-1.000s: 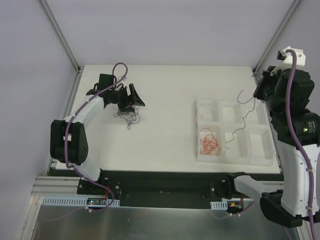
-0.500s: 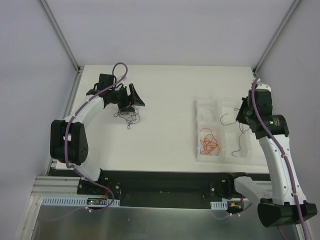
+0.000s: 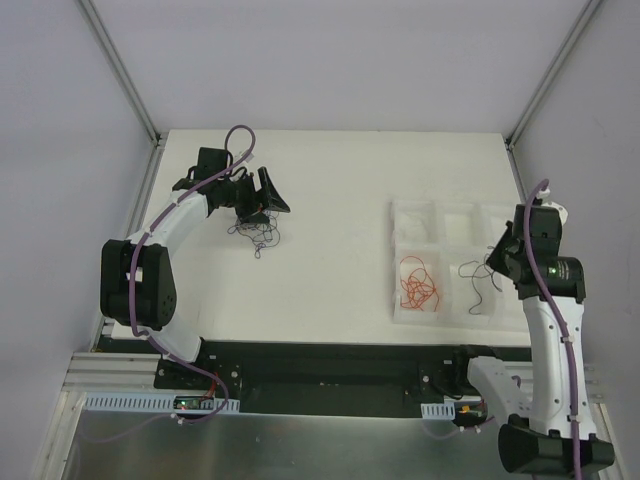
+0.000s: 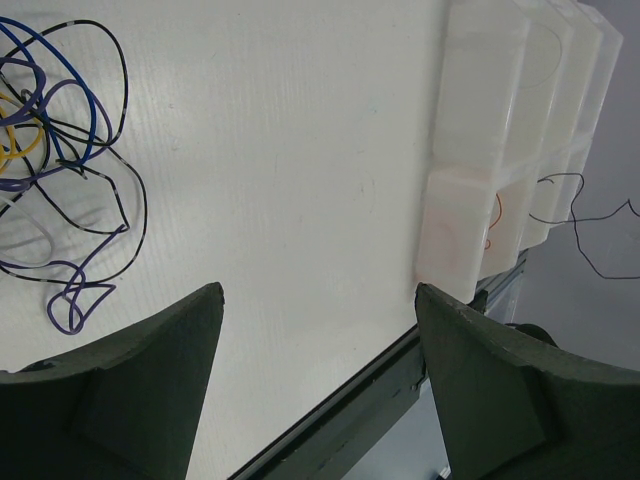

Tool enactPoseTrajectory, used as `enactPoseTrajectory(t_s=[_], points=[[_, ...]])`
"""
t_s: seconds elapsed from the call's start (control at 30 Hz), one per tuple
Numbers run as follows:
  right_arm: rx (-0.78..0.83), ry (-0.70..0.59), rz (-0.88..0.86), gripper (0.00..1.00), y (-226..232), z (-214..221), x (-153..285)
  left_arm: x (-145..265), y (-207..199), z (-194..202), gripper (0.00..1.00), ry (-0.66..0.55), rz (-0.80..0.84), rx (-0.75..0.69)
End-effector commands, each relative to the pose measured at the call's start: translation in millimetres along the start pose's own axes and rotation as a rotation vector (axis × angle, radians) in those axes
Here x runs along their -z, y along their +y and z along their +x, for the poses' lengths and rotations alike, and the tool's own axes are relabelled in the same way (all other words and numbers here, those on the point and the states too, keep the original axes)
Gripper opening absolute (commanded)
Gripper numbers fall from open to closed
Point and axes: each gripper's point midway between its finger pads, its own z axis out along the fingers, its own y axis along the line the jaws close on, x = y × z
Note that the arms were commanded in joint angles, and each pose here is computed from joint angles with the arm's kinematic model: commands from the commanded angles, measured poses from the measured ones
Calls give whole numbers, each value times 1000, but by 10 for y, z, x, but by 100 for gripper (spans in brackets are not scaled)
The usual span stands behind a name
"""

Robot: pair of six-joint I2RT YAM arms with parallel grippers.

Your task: Untangle the cables

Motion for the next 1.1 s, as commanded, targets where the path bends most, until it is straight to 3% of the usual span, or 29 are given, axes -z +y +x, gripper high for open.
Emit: enactPoseTrajectory(t_s=[0.0, 0.07, 0.2, 0.3, 0.63, 0.7, 0.9, 1.07], points=[[-27, 88, 129, 0, -261, 241, -29, 9, -83, 9, 77, -3, 32, -34], [-24, 137, 97, 1, -201, 337, -127, -1, -71, 19, 77, 3, 30, -30], [-58, 246, -168, 0, 359, 515, -430, -2, -82, 15, 77, 3, 36, -28], [-72, 294, -264, 0, 610, 548, -683, 6, -78, 13, 77, -1, 31, -32], [7, 325, 9, 1, 261, 630, -1378, 35, -95, 12, 77, -10, 31, -44], [8, 333, 12, 8, 250, 676, -1400, 42, -108, 6, 77, -13, 35, -48], [26, 301, -48, 47, 303, 574, -1179, 56, -88, -9, 77, -27, 18, -57], [72, 145, -65, 58, 316, 225, -785, 196, 62, -173, 78, -103, -61, -56]])
